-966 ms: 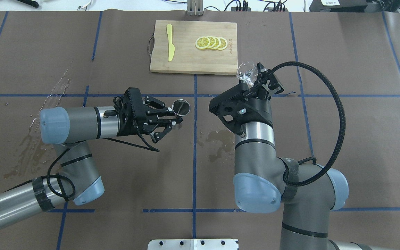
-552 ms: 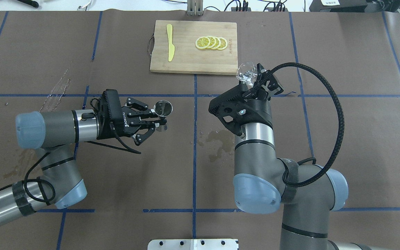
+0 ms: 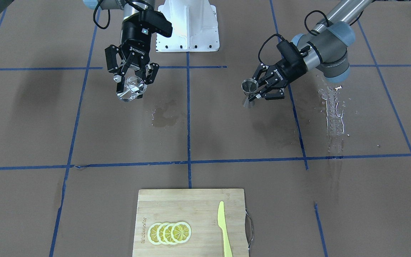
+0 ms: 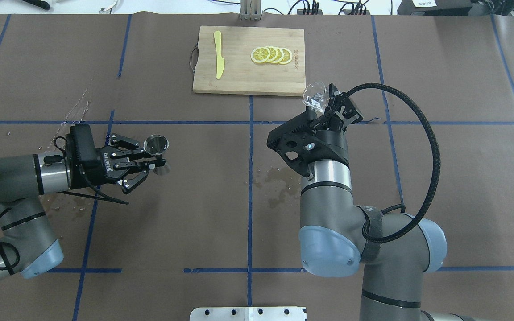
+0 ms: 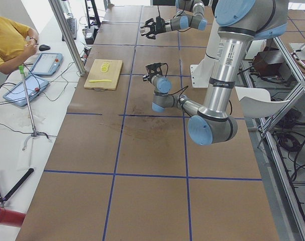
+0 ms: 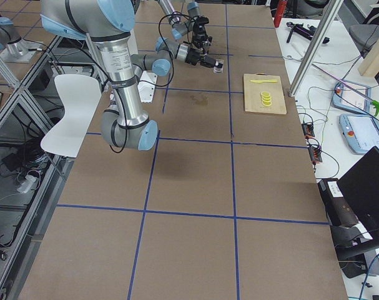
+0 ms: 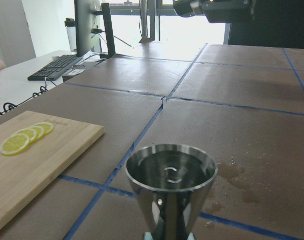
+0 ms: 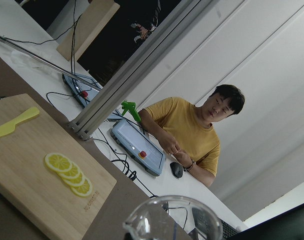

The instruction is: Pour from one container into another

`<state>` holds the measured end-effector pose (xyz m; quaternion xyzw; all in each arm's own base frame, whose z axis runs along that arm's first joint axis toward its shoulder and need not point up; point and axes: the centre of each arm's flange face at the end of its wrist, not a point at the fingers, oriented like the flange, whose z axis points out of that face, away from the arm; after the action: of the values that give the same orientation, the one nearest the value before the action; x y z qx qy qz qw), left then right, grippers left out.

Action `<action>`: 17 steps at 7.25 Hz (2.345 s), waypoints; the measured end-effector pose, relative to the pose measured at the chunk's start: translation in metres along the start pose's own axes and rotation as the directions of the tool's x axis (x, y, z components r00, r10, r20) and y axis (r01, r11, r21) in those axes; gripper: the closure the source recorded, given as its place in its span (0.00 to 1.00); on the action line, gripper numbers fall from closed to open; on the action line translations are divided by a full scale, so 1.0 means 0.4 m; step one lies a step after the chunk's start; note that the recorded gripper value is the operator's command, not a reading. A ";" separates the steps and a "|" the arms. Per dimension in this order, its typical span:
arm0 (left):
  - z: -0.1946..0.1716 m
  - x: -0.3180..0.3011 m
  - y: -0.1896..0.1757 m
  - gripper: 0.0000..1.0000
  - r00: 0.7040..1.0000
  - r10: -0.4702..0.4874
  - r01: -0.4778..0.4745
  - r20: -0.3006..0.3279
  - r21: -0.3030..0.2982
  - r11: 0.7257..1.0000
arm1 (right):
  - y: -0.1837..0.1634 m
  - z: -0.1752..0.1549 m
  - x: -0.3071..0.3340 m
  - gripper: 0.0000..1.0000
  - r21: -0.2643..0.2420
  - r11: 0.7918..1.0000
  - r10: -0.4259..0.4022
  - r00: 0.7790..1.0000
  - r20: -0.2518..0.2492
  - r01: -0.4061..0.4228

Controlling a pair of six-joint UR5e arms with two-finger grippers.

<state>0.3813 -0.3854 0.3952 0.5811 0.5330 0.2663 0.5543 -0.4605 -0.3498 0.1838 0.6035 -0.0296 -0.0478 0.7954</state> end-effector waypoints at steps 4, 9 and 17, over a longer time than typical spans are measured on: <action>-0.247 -0.050 0.109 1.00 0.973 -0.124 0.098 0.195 0.137 0.986 | 0.001 -0.010 -0.007 1.00 0.002 1.000 -0.002 1.000 0.007 0.002; -0.354 -0.008 0.225 1.00 0.862 -0.242 0.138 0.446 0.254 0.957 | 0.004 -0.017 -0.011 1.00 0.005 1.000 -0.001 1.000 0.009 0.001; -0.342 0.065 0.375 1.00 0.726 -0.260 0.120 0.636 0.255 0.959 | 0.006 -0.022 -0.014 1.00 0.006 1.000 0.000 1.000 0.013 0.000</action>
<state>0.3142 -0.2850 0.5603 0.6312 0.3814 -0.0701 0.6717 -0.4652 -0.3401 0.1836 0.6055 -0.0347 -0.0516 0.7934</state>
